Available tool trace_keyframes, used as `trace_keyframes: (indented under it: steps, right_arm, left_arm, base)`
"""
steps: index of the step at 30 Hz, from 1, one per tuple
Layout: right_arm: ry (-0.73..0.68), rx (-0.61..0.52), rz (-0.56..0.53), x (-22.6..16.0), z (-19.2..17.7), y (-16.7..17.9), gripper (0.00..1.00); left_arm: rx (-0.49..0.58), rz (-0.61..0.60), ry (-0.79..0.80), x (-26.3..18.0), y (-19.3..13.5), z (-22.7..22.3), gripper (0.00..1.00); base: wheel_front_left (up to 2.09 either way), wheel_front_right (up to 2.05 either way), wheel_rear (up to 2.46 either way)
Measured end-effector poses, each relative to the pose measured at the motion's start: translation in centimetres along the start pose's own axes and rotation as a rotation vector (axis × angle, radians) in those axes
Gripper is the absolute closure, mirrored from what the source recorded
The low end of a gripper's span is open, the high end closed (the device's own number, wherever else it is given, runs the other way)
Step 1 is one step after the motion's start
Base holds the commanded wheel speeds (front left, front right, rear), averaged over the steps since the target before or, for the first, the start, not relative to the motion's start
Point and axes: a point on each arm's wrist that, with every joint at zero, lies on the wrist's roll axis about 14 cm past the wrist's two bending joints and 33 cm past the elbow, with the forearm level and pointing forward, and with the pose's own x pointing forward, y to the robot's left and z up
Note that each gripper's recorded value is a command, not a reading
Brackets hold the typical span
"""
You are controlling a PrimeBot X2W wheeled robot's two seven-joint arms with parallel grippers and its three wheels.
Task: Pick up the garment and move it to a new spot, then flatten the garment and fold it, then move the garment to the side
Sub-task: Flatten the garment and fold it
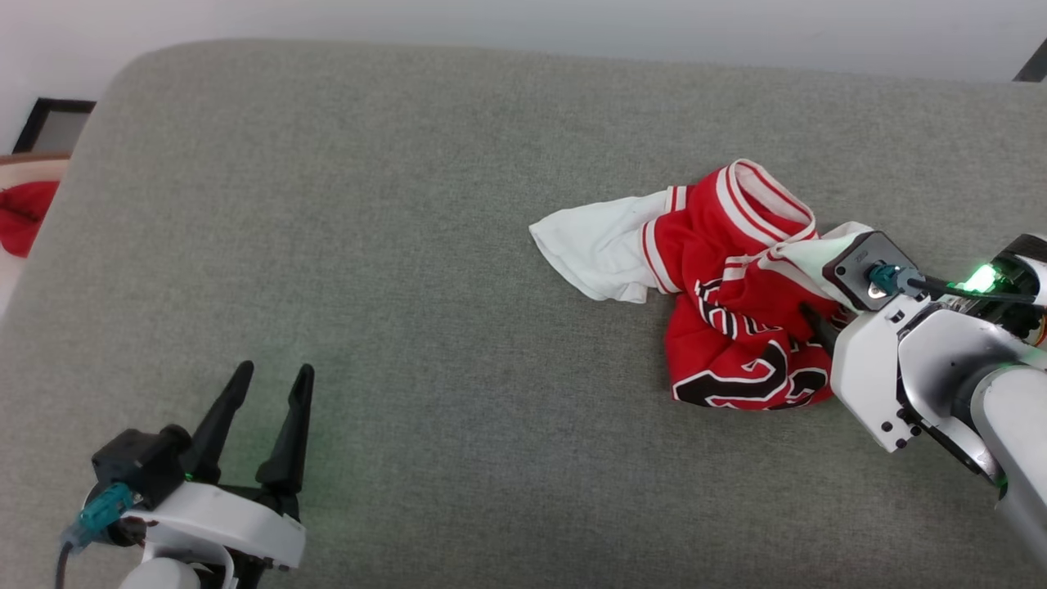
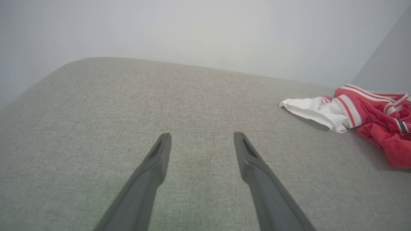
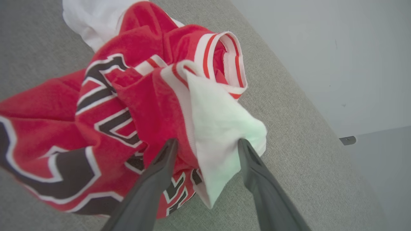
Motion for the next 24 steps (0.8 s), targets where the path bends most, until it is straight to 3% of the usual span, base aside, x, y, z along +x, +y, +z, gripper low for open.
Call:
trace_keyframes:
  steps: [3, 14, 17, 19, 24]
  right_arm:
    - [0.000, -0.001, 0.003, 0.3, -0.3, 0.1, 1.00]
    - [-0.026, 0.045, -0.091, -1.4, -0.6, -2.7, 1.00]
    - [-0.045, 0.166, -0.173, -2.9, -1.5, -5.3, 1.00]
    - [-0.086, 0.310, -0.231, -3.7, -2.5, -6.7, 1.00]
    - [-0.109, 0.521, -0.369, -4.9, -6.6, -7.8, 1.00]
  left_arm:
    - [-0.003, 0.001, 0.008, 0.1, 0.0, -0.3, 0.00]
    - [-0.008, -0.028, 0.011, 0.6, -0.9, -0.5, 0.00]
    - [-0.013, -0.043, 0.009, 0.7, -1.5, -0.5, 0.00]
    - [-0.018, -0.050, 0.007, 0.9, -1.8, -0.5, 0.00]
    - [-0.027, -0.063, 0.021, 1.2, -2.3, -1.0, 0.00]
  base:
    - [0.00, 0.00, 0.00]
    - [0.00, 0.00, 0.00]
    - [0.00, 0.00, 0.00]
    - [0.00, 0.00, 0.00]
    - [0.00, 0.00, 0.00]
